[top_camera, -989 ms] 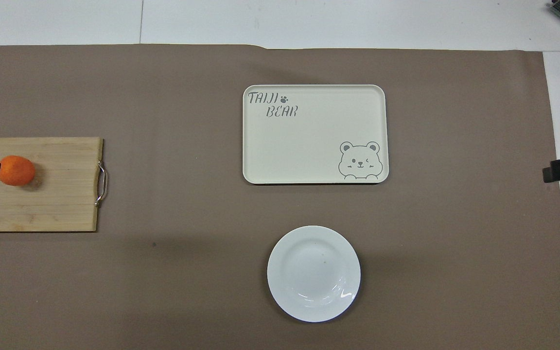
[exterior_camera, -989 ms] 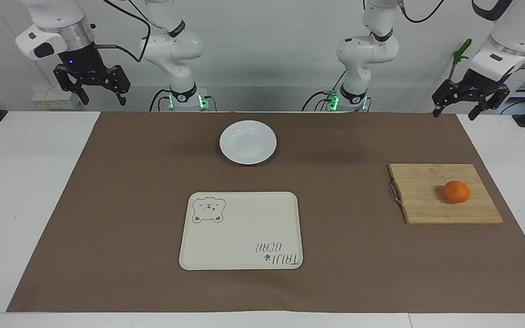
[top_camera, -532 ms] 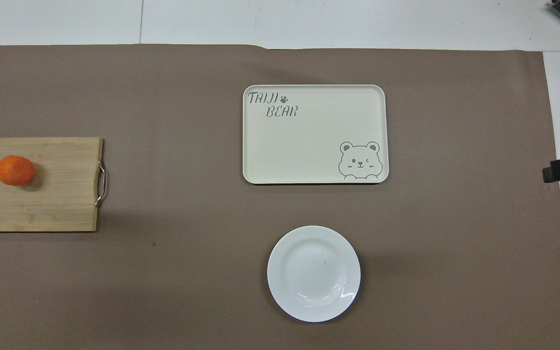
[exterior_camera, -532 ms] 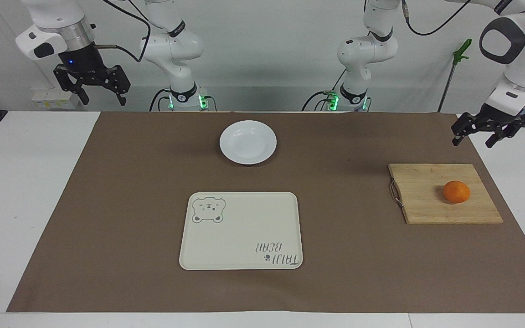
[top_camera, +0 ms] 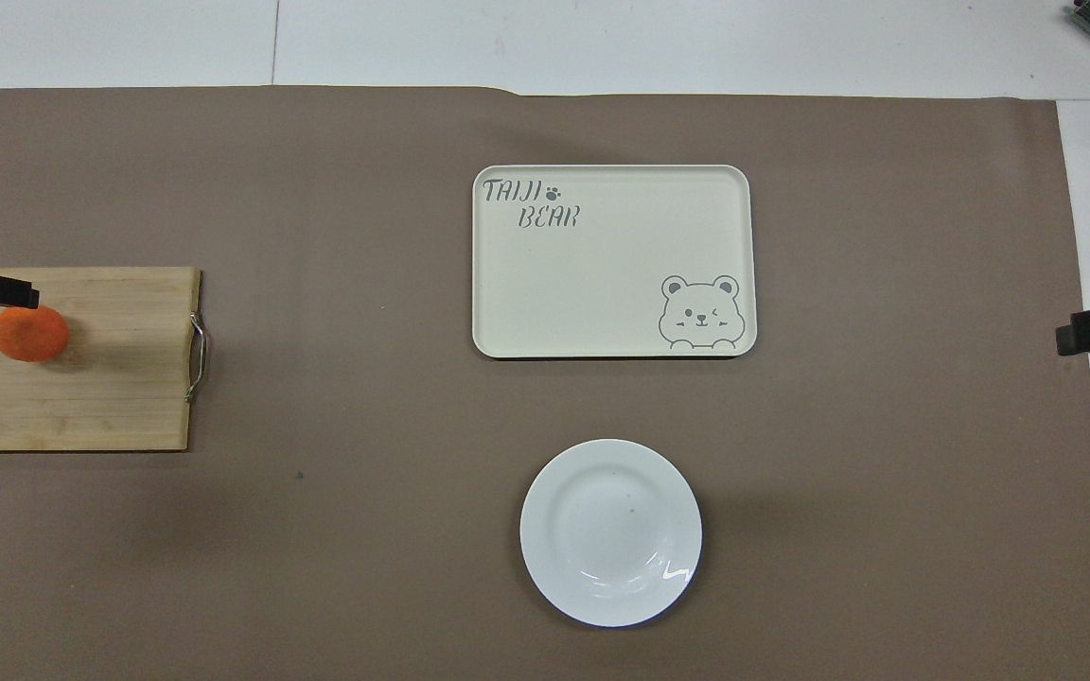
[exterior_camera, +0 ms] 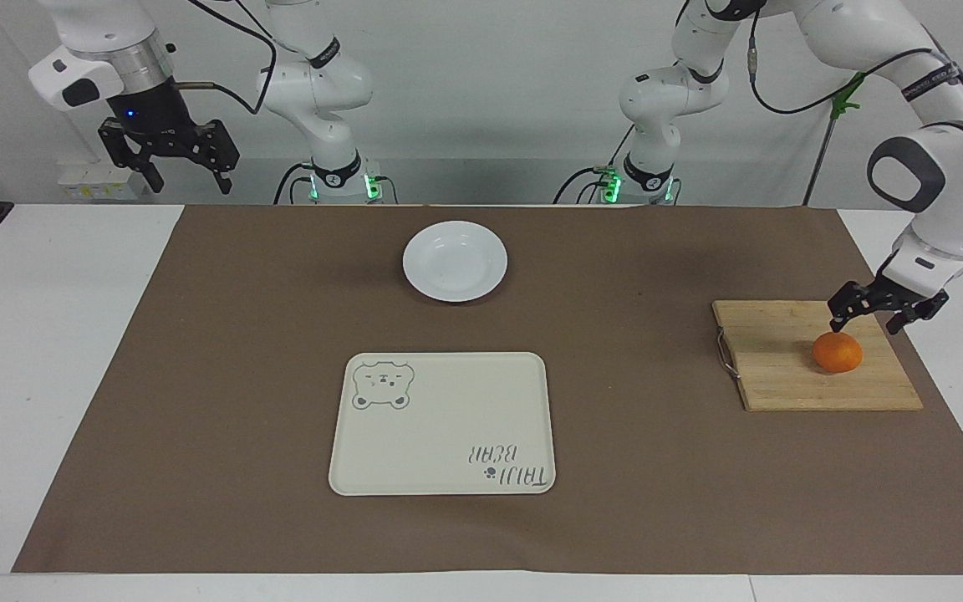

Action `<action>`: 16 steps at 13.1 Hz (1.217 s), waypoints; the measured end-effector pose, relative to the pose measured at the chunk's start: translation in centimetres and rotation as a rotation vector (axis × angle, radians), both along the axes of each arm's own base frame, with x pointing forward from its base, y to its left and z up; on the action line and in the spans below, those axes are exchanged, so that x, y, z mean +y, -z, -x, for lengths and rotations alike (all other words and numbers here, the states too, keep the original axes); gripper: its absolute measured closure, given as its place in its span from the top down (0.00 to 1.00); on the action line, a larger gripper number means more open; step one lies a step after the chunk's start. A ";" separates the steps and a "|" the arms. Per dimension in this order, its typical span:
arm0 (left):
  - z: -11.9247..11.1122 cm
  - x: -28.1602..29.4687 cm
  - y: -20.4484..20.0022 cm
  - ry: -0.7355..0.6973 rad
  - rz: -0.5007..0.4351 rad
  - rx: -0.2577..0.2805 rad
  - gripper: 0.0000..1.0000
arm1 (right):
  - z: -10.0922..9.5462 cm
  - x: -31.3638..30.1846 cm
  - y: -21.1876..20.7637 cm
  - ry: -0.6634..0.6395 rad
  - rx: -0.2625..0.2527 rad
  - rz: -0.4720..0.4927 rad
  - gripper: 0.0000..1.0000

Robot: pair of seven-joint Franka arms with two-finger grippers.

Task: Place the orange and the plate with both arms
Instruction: 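Close the left gripper around the orange on the wooden board, then lift the orange with the left gripper and carry it toward the plate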

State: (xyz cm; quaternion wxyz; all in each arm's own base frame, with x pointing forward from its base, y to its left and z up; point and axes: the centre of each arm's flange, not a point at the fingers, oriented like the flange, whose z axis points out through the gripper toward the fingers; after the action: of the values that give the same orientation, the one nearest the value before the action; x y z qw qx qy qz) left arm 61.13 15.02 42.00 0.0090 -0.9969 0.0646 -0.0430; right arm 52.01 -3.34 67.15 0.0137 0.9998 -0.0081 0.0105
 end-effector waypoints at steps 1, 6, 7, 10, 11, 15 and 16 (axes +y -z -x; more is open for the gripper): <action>-0.1 0.2 1.8 -0.003 0.000 0.002 1.00 | 0.0 0.0 0.0 0.000 0.000 0.000 1.00; 1.0 0.7 6.0 0.018 -0.018 -0.043 1.00 | 0.0 0.0 0.0 0.000 0.000 0.000 1.00; 1.1 0.9 6.1 0.022 -0.021 -0.049 1.00 | 0.0 0.0 0.0 0.000 0.000 0.000 1.00; 1.7 1.5 7.1 0.025 -0.037 -0.057 1.00 | 0.0 0.0 0.0 0.000 0.001 0.000 1.00; 2.0 1.9 7.3 0.036 -0.057 -0.048 1.00 | 0.0 0.0 0.1 0.000 0.001 0.000 1.00; 2.9 3.4 8.2 0.035 -0.081 -0.040 1.00 | 0.0 0.0 0.1 0.000 0.002 0.000 1.00; 2.9 3.4 8.3 0.036 -0.082 -0.043 1.00 | 0.0 0.0 0.1 0.000 0.002 0.000 1.00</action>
State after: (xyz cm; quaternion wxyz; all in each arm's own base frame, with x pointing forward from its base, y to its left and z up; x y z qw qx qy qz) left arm 58.22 18.41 33.73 0.0507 -0.9932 0.0840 -0.0621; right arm 52.01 -3.34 67.08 0.0137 0.9998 -0.0081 0.0097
